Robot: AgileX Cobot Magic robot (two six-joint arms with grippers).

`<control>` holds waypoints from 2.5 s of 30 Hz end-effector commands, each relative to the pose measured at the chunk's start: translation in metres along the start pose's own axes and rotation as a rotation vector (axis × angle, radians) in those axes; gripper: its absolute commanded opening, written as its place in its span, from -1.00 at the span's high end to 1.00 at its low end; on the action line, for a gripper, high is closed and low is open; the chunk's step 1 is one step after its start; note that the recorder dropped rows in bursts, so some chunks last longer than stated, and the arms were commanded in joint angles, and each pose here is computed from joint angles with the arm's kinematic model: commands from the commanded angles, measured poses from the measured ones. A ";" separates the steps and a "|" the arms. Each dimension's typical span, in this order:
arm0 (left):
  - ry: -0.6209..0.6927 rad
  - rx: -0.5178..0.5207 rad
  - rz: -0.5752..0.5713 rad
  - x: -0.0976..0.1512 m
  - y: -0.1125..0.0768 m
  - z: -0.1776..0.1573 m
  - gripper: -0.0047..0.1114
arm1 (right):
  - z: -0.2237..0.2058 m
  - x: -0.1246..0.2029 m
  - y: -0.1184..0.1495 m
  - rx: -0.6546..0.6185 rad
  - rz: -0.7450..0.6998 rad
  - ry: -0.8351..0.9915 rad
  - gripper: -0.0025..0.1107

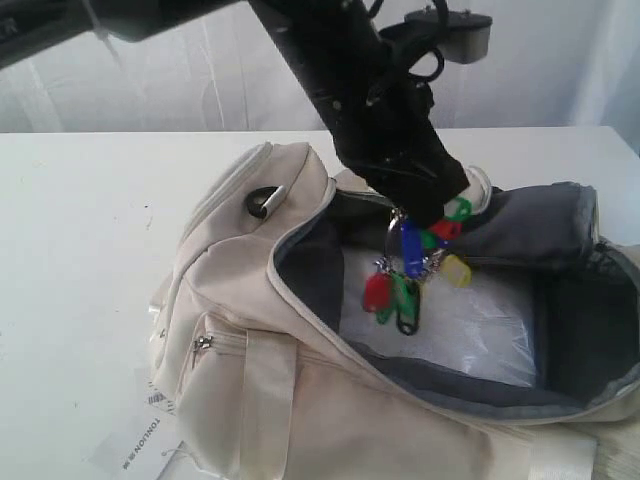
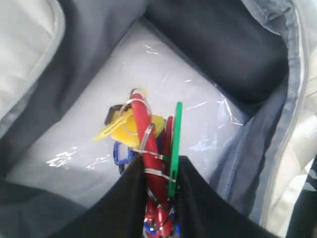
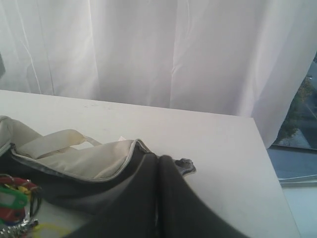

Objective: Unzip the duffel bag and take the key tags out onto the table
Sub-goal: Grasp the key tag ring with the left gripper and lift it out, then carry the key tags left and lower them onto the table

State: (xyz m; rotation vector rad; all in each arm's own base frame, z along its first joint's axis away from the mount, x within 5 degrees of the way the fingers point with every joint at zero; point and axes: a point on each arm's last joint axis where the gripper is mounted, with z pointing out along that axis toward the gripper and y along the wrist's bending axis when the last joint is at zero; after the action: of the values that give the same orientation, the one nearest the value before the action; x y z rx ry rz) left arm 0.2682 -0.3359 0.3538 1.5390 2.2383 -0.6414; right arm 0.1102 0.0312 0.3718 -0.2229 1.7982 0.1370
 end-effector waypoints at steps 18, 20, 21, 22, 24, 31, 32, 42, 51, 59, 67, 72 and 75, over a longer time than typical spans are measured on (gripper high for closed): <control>-0.019 -0.490 0.045 0.033 -0.019 -0.144 0.92 | -0.002 0.000 -0.001 0.008 0.000 -0.006 0.96; -0.027 -0.532 0.050 0.036 -0.020 -0.154 0.92 | -0.002 0.000 -0.001 0.008 0.000 -0.006 0.96; -0.035 -0.549 0.047 0.037 -0.021 -0.160 0.92 | -0.002 0.000 -0.001 0.008 0.000 -0.006 0.96; -0.041 -0.566 0.046 0.039 -0.022 -0.165 0.92 | -0.002 0.000 -0.001 0.008 0.000 -0.006 0.96; -0.050 -0.607 0.033 0.042 -0.023 -0.173 0.92 | -0.002 0.000 -0.001 0.008 0.000 -0.006 0.96; -0.079 -0.660 -0.070 0.054 -0.010 -0.193 0.92 | -0.002 0.000 -0.001 0.008 0.000 -0.006 0.96; -0.073 -0.659 -0.086 0.058 -0.007 -0.194 0.92 | -0.002 0.000 -0.001 0.008 0.000 -0.006 0.96; 0.103 -0.656 -0.238 0.124 0.015 -0.184 0.92 | -0.002 0.000 -0.001 0.005 0.012 -0.012 0.96; 0.230 -0.626 -0.389 0.190 0.058 -0.109 0.92 | -0.002 0.000 -0.001 0.005 0.014 -0.012 0.96; 0.086 -0.648 -0.421 0.226 0.078 -0.056 0.92 | -0.002 -0.001 -0.001 0.000 0.022 -0.014 0.96; -0.010 -0.662 -0.406 0.234 0.086 -0.031 0.92 | -0.002 -0.001 0.000 -0.011 0.036 -0.018 0.96; 0.027 -0.642 -0.437 0.238 0.094 -0.016 0.91 | -0.002 -0.001 0.001 -0.013 0.039 -0.018 0.96; 0.037 -0.635 -0.467 0.239 0.096 -0.011 0.67 | -0.002 -0.001 0.001 -0.014 0.041 -0.017 0.96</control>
State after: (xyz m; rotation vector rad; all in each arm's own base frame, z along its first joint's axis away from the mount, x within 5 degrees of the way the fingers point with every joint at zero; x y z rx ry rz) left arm 0.2739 -0.1145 0.2276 0.7716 2.4697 0.0237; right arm 0.1101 0.0323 0.3723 -0.2026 1.7968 0.1717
